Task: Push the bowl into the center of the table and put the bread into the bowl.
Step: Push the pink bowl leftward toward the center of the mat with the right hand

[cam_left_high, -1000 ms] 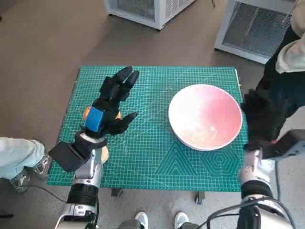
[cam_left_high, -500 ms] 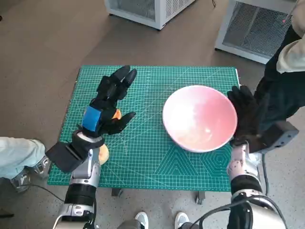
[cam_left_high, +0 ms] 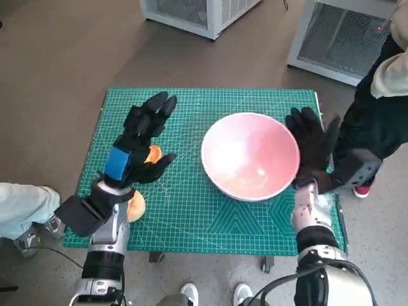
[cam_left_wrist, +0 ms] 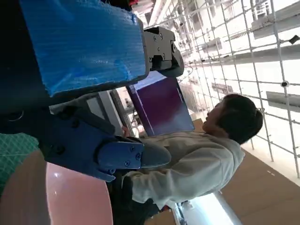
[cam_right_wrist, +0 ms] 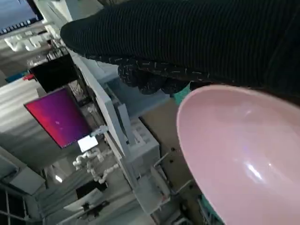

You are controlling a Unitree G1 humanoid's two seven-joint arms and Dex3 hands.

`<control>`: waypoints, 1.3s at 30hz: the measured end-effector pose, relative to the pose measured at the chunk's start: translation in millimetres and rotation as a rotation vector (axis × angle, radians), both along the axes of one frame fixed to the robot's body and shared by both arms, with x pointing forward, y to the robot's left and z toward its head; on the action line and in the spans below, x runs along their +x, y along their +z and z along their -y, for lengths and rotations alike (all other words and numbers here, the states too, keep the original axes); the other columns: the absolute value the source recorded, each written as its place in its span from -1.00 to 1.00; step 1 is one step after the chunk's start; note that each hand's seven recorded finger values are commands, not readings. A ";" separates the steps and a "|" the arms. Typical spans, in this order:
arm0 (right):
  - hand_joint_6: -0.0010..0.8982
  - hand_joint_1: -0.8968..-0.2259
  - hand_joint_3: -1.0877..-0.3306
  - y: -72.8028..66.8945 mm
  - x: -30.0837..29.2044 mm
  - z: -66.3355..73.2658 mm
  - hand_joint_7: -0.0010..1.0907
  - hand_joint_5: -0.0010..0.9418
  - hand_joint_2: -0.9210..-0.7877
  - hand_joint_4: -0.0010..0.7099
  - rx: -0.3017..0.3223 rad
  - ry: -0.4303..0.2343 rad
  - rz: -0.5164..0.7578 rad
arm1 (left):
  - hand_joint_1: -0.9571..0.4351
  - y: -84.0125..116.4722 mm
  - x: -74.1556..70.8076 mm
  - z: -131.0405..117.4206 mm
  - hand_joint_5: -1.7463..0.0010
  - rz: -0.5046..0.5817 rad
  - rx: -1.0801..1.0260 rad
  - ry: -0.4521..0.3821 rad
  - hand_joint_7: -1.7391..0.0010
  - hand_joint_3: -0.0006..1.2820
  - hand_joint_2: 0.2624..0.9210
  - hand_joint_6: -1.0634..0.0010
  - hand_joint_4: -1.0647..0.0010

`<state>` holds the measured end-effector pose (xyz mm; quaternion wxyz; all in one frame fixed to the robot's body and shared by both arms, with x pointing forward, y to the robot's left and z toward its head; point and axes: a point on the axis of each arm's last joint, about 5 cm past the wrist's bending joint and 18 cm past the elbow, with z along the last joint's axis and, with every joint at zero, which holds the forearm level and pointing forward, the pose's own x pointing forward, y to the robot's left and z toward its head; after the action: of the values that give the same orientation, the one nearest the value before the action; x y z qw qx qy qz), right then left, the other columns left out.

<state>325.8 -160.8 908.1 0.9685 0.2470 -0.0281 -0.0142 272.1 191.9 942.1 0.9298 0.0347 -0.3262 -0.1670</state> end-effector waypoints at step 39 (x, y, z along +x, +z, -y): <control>-0.42 -0.12 -0.58 14.6 10.2 -22.8 -0.62 -1.00 -1.00 -0.34 -0.064 0.104 -0.021 | -0.49 -4.6 -10.0 -2.2 1.00 -0.002 -0.016 0.081 0.41 -0.42 1.00 0.96 0.59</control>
<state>336.0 -138.0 922.7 0.9756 0.2166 -0.0057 0.0344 262.1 194.1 937.4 0.9363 0.0403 -0.3250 -0.1268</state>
